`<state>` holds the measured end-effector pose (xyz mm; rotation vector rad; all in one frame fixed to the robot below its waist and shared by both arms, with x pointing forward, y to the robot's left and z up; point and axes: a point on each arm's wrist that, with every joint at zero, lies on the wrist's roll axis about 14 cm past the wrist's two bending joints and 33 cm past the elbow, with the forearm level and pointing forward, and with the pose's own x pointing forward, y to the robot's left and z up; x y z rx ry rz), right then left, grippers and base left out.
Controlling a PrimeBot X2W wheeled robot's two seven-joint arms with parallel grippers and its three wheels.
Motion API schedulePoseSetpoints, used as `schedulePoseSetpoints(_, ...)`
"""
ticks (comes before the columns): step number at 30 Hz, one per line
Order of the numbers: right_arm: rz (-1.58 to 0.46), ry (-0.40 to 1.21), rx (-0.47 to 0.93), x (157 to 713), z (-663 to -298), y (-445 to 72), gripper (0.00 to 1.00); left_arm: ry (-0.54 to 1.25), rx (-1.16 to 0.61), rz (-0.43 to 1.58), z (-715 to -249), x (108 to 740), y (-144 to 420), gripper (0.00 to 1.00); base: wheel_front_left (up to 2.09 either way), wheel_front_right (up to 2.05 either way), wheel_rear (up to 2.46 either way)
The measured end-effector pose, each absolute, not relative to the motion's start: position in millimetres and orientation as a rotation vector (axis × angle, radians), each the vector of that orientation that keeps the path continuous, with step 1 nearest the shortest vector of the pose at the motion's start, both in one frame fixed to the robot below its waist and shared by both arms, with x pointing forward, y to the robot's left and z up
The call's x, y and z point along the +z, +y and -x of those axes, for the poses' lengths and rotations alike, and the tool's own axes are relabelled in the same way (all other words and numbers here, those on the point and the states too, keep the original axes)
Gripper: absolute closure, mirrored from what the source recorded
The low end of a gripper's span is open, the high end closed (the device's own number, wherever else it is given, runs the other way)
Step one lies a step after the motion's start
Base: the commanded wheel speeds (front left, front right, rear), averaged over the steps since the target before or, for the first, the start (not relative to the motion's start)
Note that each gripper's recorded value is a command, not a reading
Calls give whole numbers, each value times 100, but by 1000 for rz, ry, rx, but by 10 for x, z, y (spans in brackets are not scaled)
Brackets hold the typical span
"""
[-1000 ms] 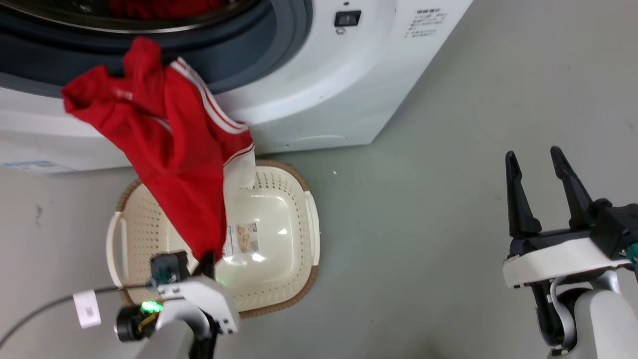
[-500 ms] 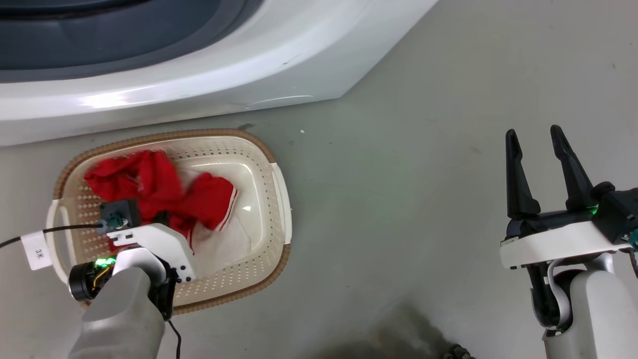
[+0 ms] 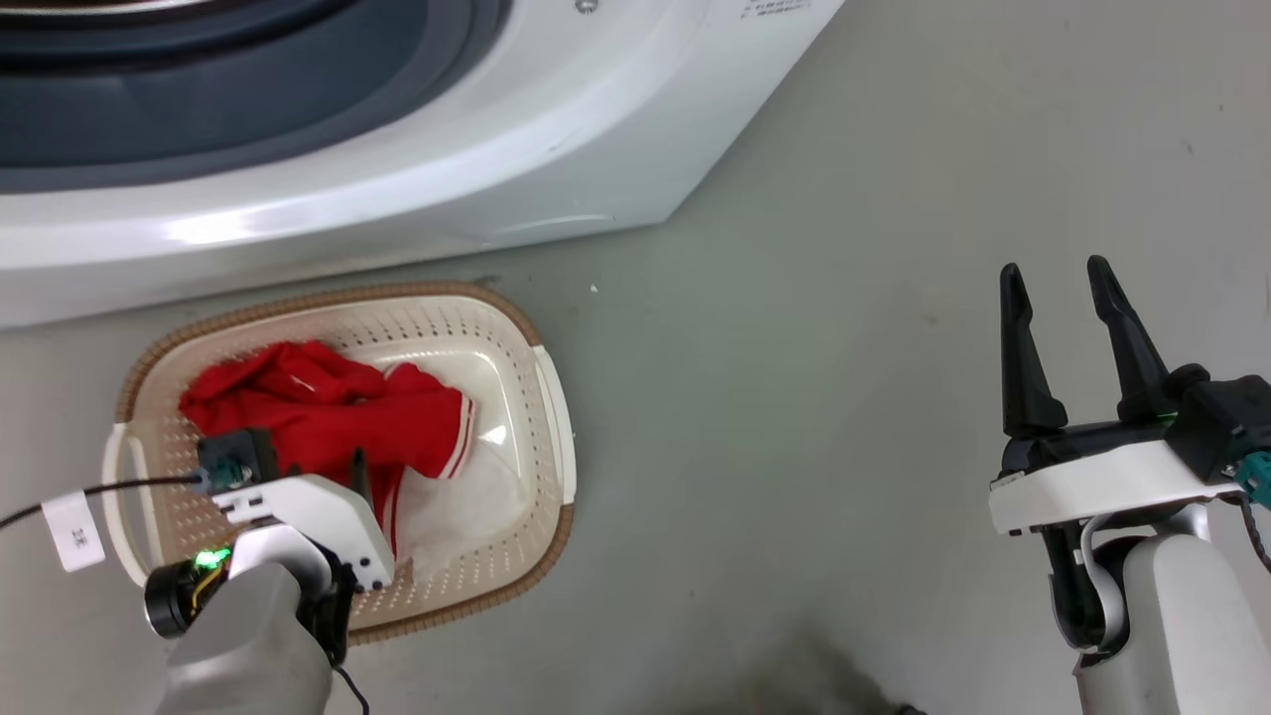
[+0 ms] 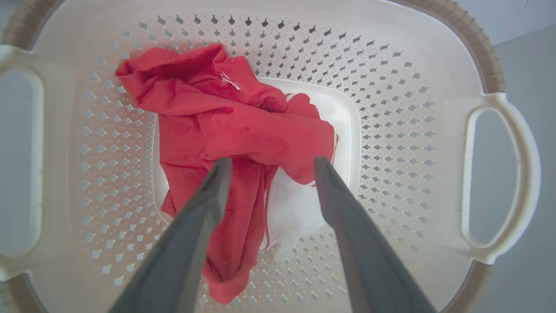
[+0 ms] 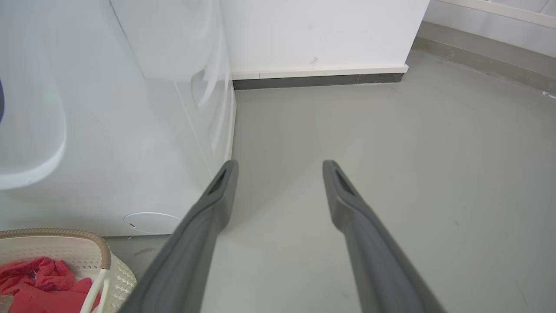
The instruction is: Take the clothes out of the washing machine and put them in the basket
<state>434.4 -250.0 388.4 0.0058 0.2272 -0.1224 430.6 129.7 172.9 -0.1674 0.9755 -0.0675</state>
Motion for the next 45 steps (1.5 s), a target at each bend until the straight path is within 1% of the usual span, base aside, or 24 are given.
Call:
schedulePoseSetpoints(4,-7,182,-110,4069,-4351,-2460,0,923,-71,178,-4287,1941,1296,0,0,0,0)
schedulePoseSetpoints(7,-9,152,-101,4207,-4339,-2424,0,853,-76,193,-4366,2163,1293,0,0,0,0)
schedulePoseSetpoints(11,-9,127,-79,4348,-4317,-2347,0,691,-79,201,-4616,2593,1307,0,0,0,0)
schedulePoseSetpoints(20,-15,78,-30,4620,-4254,-2164,0,422,-54,184,-4676,3398,1452,0,0,0,0)
schedulePoseSetpoints(31,-20,54,14,4784,-4173,-2002,0,95,-52,143,-4711,4411,1544,0,0,0,0)
schedulePoseSetpoints(37,-28,52,15,4816,-4124,-1996,0,18,-93,107,-4807,4659,1521,0,0,0,0)
schedulePoseSetpoints(45,-44,65,-26,4739,-4087,-2128,0,-40,-165,58,-5359,4910,1436,0,0,0,0)
